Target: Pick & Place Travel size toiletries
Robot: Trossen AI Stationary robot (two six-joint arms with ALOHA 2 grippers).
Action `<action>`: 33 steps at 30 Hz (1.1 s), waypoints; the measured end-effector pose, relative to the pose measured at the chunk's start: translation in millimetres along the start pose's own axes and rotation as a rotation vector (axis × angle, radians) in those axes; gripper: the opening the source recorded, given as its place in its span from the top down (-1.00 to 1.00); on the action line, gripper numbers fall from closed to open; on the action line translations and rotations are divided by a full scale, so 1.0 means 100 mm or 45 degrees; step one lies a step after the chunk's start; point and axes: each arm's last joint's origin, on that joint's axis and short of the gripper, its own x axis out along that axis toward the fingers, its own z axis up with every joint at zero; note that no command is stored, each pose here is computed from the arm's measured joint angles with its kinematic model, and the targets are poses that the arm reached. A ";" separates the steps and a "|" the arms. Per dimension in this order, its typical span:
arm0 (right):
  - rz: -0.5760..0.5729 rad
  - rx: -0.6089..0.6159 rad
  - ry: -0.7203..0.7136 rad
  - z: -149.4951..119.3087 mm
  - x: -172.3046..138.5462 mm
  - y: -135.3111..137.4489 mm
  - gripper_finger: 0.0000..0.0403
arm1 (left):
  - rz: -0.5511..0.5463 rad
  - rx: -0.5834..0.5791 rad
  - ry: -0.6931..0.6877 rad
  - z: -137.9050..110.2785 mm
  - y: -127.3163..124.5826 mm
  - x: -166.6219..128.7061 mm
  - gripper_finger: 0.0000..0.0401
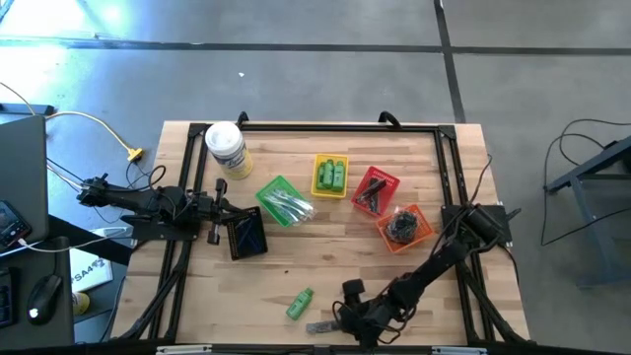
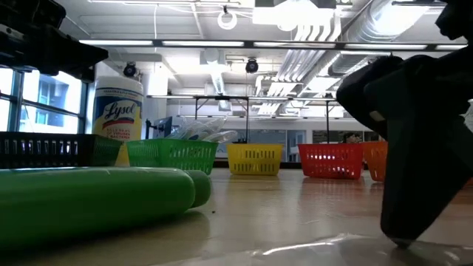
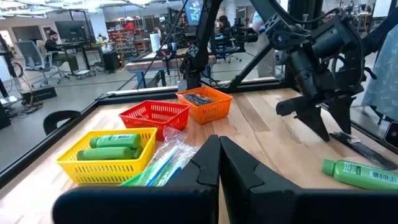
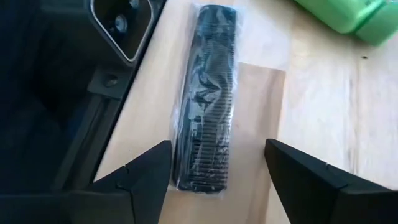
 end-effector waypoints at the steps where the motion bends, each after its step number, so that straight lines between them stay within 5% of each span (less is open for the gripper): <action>1: -0.012 0.001 0.004 -0.01 0.00 0.00 -0.24 | 0.000 0.000 0.000 0.00 0.00 0.00 1.00; 33: -0.091 0.060 0.032 -0.04 0.05 -0.08 -0.24 | 0.000 0.011 0.001 0.00 0.00 0.00 1.00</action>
